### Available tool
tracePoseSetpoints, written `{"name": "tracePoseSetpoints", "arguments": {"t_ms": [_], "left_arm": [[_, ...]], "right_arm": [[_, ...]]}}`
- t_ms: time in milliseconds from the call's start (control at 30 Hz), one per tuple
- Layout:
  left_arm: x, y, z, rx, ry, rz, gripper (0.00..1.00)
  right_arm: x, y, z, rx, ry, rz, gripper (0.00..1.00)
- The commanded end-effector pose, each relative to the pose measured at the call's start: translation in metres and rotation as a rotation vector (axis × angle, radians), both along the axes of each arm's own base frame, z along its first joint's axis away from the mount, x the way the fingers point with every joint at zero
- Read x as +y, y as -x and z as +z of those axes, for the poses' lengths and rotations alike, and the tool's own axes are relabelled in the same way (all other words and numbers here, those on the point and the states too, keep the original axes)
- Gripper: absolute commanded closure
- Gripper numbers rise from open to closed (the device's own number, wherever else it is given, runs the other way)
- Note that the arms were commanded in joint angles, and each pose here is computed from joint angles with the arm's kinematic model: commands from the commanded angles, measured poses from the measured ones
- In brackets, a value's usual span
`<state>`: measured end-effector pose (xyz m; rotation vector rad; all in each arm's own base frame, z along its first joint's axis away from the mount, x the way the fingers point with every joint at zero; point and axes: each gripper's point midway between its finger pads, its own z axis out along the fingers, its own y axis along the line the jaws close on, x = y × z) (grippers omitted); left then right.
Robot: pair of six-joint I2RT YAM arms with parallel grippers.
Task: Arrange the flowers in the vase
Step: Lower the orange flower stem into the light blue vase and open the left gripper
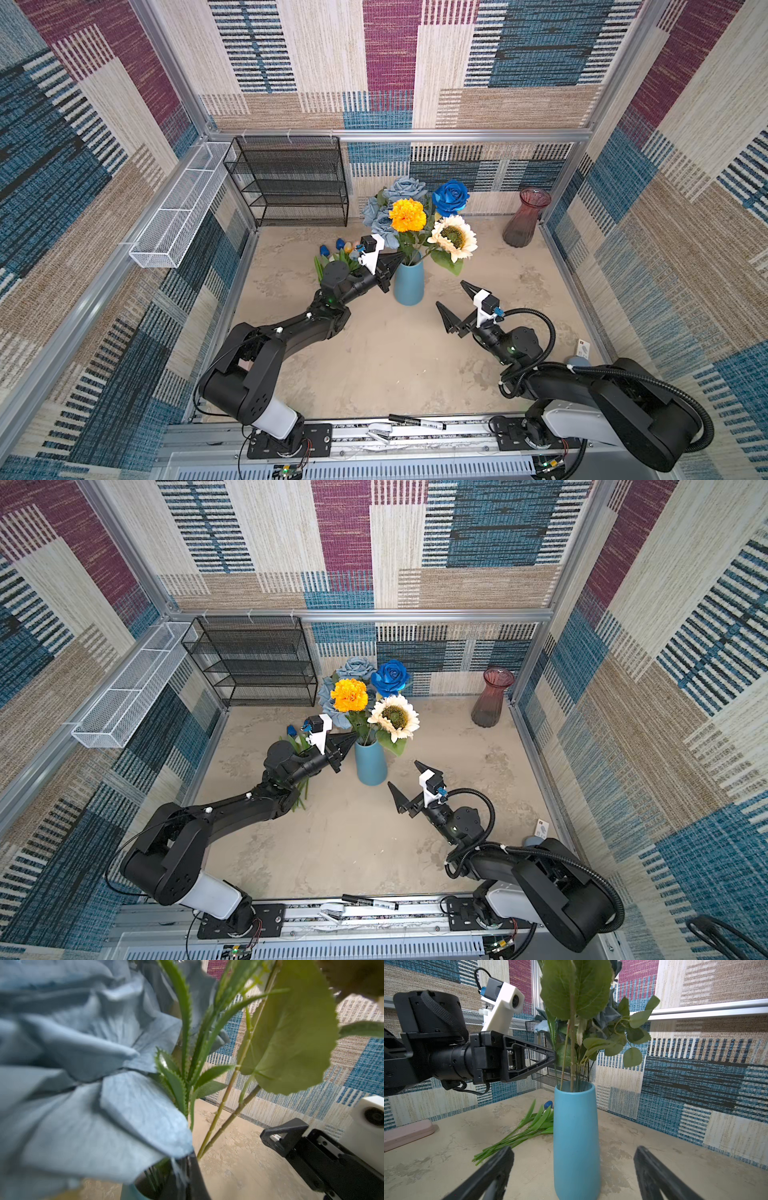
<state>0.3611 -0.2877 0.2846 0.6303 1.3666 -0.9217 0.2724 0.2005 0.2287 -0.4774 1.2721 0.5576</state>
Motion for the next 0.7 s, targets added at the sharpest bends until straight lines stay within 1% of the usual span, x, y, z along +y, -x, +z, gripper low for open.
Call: {"name": "tracePoseSetpoints", "arguments": {"t_ms": [0, 33, 100, 233, 467, 667], "left_arm": [[0.001, 0.001, 0.007, -0.035, -0.007, 0.009, 0.98], [0.001, 0.001, 0.009, -0.038, -0.006, 0.01, 0.94], [0.001, 0.001, 0.013, -0.044, -0.006, 0.009, 0.87], [-0.001, 0.002, 0.019, -0.046, -0.017, -0.005, 0.78], [0.002, 0.006, 0.026, -0.031, -0.084, 0.005, 0.74], [0.013, 0.019, 0.035, -0.05, -0.108, 0.034, 0.73]], "right_arm": [[0.0, 0.001, 0.012, -0.037, -0.025, 0.005, 0.06], [0.0, 0.001, 0.012, -0.037, -0.025, 0.006, 0.06], [0.0, 0.001, 0.011, -0.036, -0.023, 0.006, 0.06], [0.0, 0.001, 0.011, -0.035, -0.021, 0.004, 0.06], [0.003, -0.002, 0.009, -0.024, -0.011, 0.007, 0.06], [0.013, -0.013, 0.004, 0.014, 0.016, 0.023, 0.05]]}}
